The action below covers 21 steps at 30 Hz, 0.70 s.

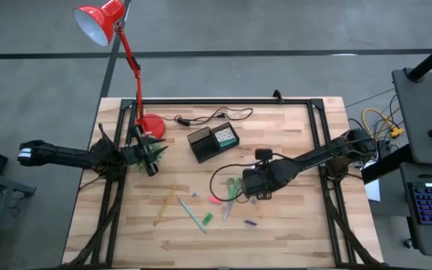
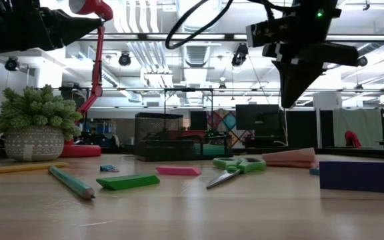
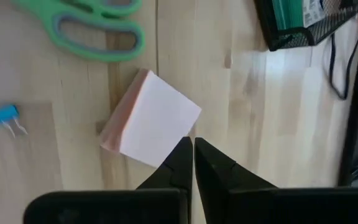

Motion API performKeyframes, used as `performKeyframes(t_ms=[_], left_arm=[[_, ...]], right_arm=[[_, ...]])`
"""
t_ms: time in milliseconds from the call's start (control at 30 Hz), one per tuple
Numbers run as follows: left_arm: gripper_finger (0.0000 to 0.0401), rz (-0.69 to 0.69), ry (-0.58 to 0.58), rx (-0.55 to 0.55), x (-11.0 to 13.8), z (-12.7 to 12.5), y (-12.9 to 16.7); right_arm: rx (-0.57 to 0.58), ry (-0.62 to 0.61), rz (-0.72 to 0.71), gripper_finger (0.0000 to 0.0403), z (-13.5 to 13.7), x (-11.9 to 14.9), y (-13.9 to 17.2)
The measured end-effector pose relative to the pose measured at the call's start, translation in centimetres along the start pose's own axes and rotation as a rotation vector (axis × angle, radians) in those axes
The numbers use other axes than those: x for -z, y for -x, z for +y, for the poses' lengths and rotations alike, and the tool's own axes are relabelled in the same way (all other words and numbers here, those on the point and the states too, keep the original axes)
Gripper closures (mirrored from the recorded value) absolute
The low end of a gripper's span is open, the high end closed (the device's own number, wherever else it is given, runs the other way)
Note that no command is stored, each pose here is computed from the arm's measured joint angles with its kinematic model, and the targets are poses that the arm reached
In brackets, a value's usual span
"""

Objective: Pick and place office supplies into organizer
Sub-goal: Put the pink sticky note into the black desk organizer

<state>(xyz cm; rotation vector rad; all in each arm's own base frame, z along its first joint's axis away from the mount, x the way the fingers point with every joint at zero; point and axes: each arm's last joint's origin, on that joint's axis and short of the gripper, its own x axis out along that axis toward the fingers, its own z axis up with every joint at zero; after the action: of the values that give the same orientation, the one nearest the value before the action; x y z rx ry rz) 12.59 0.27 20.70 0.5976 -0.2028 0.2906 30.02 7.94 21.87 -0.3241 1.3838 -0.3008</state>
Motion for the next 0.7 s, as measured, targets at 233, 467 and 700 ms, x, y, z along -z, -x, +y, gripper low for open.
performKeyframes(t_ms=[233, 467, 700], left_arm=[[0.0305, 0.000, 0.000, 0.000, 0.0, 0.0, 0.0], [0.0305, 0.000, 0.000, 0.000, 0.0, 0.0, 0.0], [0.0305, 0.001, 0.000, 0.001, 0.0, 0.0, 0.0]], right_arm=[[-0.091, -0.153, -0.027, 0.0368, 0.4, -0.6, -0.2], [-0.099, -0.130, 0.033, 0.0276, 1.5, -0.9, -2.1], [-0.081, -0.107, 0.085, 0.0215, 2.7, -1.1, -4.4]])
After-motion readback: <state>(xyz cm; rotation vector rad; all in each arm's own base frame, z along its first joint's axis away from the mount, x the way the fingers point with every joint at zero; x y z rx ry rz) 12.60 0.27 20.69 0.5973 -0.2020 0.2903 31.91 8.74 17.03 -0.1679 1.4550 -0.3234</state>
